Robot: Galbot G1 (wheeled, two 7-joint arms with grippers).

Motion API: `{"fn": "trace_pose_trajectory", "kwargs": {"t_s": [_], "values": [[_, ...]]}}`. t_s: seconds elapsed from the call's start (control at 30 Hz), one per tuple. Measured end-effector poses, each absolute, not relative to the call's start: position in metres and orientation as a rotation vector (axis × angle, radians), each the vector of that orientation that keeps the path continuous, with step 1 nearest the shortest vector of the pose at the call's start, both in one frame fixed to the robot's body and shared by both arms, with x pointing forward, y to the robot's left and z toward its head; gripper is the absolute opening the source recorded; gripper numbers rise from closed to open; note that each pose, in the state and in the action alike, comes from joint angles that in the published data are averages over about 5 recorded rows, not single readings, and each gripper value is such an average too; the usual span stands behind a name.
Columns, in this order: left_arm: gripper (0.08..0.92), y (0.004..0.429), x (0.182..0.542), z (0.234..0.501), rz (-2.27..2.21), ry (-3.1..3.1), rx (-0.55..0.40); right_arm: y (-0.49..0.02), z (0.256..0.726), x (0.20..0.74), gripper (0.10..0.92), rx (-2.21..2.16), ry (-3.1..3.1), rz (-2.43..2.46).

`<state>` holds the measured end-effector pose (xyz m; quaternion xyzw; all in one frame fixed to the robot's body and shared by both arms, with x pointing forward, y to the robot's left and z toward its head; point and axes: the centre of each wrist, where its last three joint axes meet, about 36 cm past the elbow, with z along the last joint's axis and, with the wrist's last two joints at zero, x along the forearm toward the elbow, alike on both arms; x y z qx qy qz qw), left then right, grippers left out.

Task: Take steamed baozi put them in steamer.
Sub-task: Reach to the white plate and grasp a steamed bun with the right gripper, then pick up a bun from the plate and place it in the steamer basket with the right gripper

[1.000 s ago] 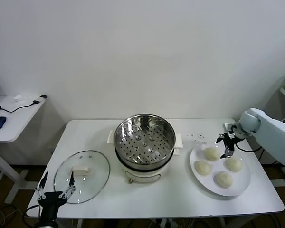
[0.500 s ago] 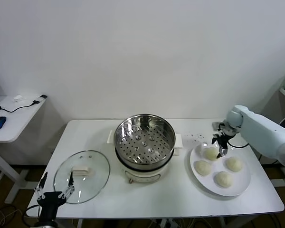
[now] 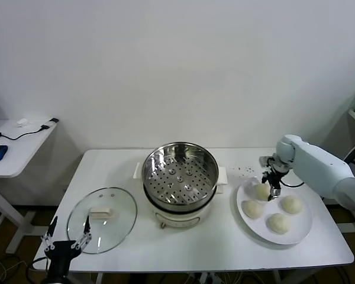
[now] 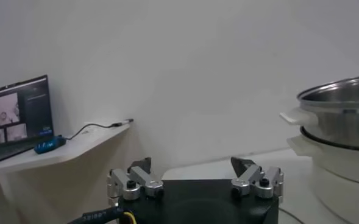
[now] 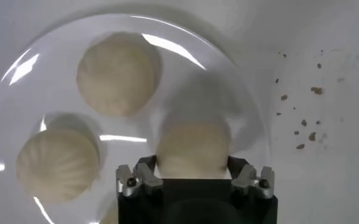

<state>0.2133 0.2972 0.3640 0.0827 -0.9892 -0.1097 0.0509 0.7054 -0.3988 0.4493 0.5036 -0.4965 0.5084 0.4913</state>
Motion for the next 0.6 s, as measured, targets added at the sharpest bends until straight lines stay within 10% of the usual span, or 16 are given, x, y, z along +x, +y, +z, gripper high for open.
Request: {"fn": "trace_pose_trajectory", "kwargs": {"t_s": [0.6], "values": [[0.823,0.298,0.209,0.362,-0.347,-3.003,0.243,-0.385,0.491,0.714,0.585,1.322,-1.193,1.304]]}}
